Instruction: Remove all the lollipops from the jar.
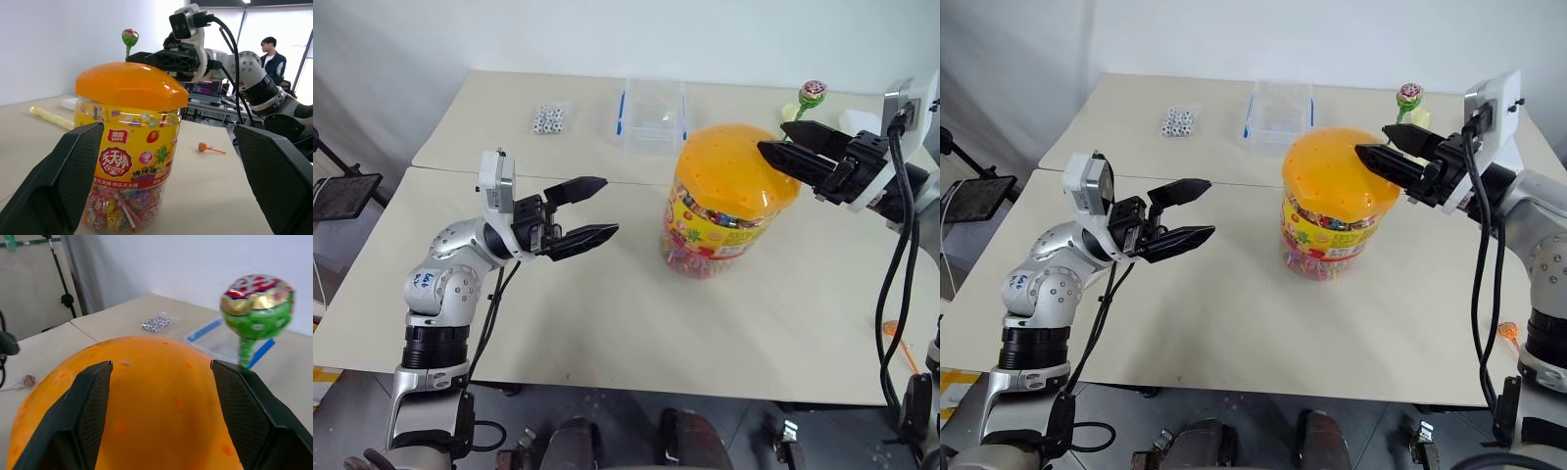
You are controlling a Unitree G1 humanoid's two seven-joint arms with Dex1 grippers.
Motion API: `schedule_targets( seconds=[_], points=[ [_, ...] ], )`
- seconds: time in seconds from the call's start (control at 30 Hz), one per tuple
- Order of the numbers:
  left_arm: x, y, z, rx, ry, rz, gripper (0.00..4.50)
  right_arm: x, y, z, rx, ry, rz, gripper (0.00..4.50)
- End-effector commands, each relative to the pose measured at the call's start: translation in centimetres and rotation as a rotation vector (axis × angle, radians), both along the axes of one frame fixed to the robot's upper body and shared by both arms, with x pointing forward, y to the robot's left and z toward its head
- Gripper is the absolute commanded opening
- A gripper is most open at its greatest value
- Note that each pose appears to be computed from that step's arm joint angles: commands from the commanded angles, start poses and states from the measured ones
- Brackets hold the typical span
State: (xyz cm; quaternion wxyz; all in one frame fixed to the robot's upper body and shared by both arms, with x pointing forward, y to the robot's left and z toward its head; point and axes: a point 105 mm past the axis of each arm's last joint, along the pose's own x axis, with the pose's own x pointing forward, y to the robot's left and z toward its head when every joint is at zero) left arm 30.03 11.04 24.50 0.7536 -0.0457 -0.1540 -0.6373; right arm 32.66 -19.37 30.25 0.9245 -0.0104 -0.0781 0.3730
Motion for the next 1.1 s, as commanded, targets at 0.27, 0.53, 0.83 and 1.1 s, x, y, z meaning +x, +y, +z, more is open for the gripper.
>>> schedule_targets(
  seconds=[0.27,0.53,0.83,1.1],
  points=[
    [-0.5,0.4,1.2,-0.011,-0.063,0.023,4.50,-0.2,-3.7,-0.1,-0.013,0.059,-0.128,3.32],
    [-0.5,0.0,1.4,-0.032,-0.073,0.018,4.50,2.0,-2.0,0.0,0.024,0.065,-0.090,3.32],
    [-0.2,0.2,2.7,-0.139,-0.050,0.044,4.50,3.2,-1.8,0.7,0.046,0.040,-0.076,3.15],
    [0.0,0.2,2.8,-0.154,-0.031,0.044,4.50,3.0,-1.3,1.2,0.057,-0.002,-0.028,0.80]
  ],
)
